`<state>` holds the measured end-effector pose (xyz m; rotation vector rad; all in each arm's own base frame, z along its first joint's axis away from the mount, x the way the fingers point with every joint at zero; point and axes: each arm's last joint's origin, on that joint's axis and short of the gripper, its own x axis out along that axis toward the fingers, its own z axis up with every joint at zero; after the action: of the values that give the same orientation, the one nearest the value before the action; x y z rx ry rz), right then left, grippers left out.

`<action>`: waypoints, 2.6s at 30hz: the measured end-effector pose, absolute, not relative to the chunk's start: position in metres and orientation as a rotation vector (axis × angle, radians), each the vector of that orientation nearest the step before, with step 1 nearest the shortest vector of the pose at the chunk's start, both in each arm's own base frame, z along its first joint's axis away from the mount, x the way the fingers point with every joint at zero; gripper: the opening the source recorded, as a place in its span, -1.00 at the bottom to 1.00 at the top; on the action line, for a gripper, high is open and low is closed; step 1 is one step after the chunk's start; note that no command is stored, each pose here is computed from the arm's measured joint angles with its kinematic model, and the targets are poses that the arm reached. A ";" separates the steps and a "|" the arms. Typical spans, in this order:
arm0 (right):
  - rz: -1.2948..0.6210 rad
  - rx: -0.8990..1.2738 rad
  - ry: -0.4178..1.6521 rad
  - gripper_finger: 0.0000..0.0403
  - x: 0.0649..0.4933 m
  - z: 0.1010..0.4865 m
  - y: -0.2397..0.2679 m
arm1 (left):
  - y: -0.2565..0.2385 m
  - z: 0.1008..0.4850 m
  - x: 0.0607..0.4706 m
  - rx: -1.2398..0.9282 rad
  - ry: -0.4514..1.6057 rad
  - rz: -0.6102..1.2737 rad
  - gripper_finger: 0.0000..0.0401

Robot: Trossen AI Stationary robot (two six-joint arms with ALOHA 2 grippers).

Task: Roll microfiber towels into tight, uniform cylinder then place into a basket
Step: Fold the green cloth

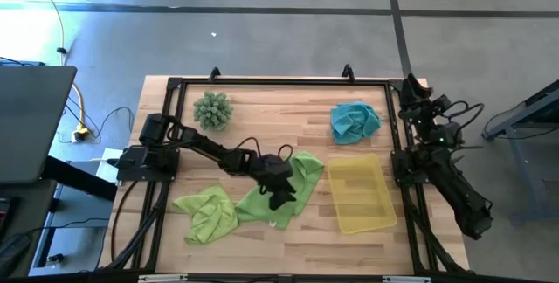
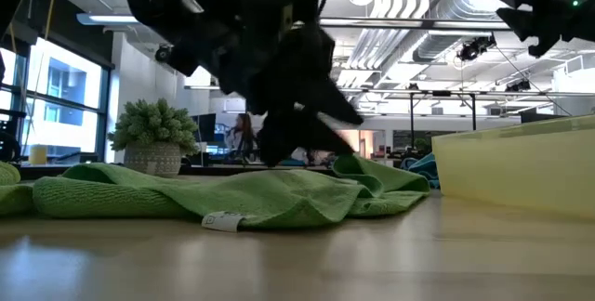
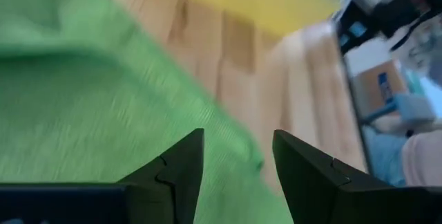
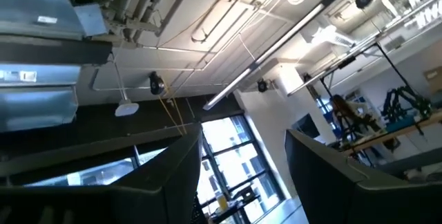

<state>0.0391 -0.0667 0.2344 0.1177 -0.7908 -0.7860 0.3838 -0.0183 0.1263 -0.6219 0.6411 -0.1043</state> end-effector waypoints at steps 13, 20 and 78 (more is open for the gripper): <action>-0.708 0.170 -0.453 -0.01 0.067 0.280 -0.092 | -0.019 0.169 0.414 -0.567 0.528 -0.140 -0.19; -0.530 0.177 -0.258 -0.01 0.096 0.303 -0.101 | -0.022 0.200 0.427 -0.350 0.703 0.014 -0.19; -0.279 -0.074 0.564 -0.01 0.224 0.209 -0.044 | 0.007 0.177 0.400 -0.097 1.048 0.381 -0.28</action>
<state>0.2238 -0.0438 0.2093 -0.0738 0.5641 -0.2793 0.4003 0.0069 0.1766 -0.0968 1.0485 0.3809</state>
